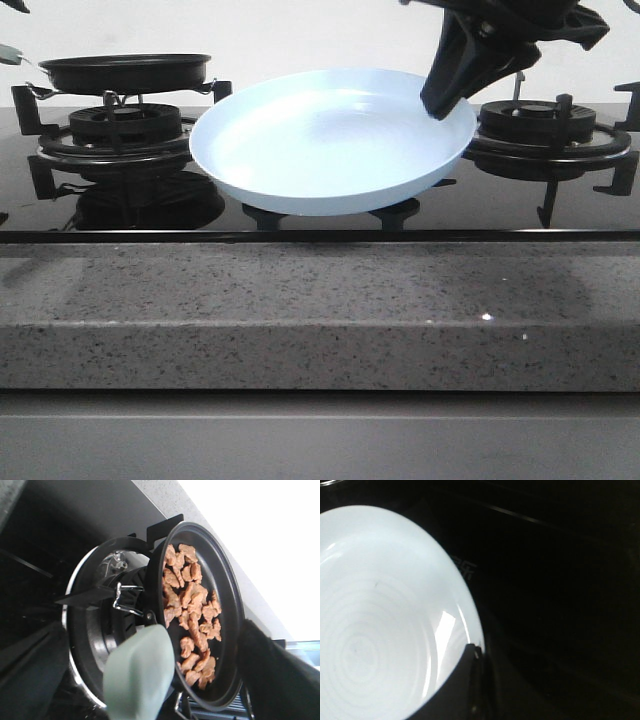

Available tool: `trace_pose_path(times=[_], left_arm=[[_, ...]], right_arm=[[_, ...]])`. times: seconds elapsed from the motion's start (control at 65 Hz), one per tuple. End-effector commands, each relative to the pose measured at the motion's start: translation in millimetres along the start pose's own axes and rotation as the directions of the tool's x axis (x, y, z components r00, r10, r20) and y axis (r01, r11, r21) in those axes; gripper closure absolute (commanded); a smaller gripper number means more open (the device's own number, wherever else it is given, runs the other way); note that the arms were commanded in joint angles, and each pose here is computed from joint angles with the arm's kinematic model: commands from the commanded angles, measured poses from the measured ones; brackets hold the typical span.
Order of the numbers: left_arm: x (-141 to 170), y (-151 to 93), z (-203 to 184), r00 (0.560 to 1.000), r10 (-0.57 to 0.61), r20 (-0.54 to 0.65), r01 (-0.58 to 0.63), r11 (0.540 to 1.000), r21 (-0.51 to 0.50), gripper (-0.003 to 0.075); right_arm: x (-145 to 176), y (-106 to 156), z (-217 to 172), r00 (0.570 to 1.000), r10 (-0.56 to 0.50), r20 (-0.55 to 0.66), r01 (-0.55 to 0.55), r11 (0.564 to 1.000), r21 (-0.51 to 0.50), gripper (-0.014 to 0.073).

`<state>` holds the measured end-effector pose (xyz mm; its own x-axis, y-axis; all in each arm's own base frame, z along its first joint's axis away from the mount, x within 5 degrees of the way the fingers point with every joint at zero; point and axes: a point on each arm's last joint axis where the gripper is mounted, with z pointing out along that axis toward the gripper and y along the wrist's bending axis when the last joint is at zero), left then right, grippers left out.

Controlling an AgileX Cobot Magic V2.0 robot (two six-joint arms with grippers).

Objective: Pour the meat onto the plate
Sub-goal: 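Grasp the pale green pan handle with the left gripper and lift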

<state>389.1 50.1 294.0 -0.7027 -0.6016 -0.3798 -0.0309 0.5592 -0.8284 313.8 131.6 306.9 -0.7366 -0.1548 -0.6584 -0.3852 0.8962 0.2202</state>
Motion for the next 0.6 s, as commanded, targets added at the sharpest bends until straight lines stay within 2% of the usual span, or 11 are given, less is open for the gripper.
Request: trace_pose_path(times=[0.0, 0.092, 0.369, 0.493, 0.585], left_arm=[[-8.8, -29.7, -14.6, 0.998, 0.015, 0.057, -0.021, 0.993, 0.117, 0.0066], [-10.1, -31.0, -15.1, 0.998, 0.016, 0.064, -0.024, 0.993, 0.119, 0.0099], [-11.3, -31.9, -15.4, 0.997, 0.009, 0.075, -0.018, 0.992, 0.126, 0.0261], [-12.2, -31.4, -15.4, 0.996, 0.008, 0.084, -0.018, 0.993, 0.120, 0.0302], [-12.3, -31.3, -15.4, 0.996, 0.008, 0.085, -0.018, 0.993, 0.119, 0.0303]], right_arm=[[-15.4, 4.5, -18.2, 0.993, -0.003, 0.119, 0.004, 1.000, -0.006, 0.0664], [-15.4, 4.5, -18.2, 0.993, -0.003, 0.119, 0.004, 1.000, -0.006, 0.0664], [-15.4, 4.5, -18.2, 0.993, -0.003, 0.119, 0.004, 1.000, -0.006, 0.0664], [-15.4, 4.5, -18.2, 0.993, -0.003, 0.119, 0.004, 1.000, -0.006, 0.0664], [-15.4, 4.5, -18.2, 0.993, -0.003, 0.119, 0.004, 1.000, -0.006, 0.0664]])
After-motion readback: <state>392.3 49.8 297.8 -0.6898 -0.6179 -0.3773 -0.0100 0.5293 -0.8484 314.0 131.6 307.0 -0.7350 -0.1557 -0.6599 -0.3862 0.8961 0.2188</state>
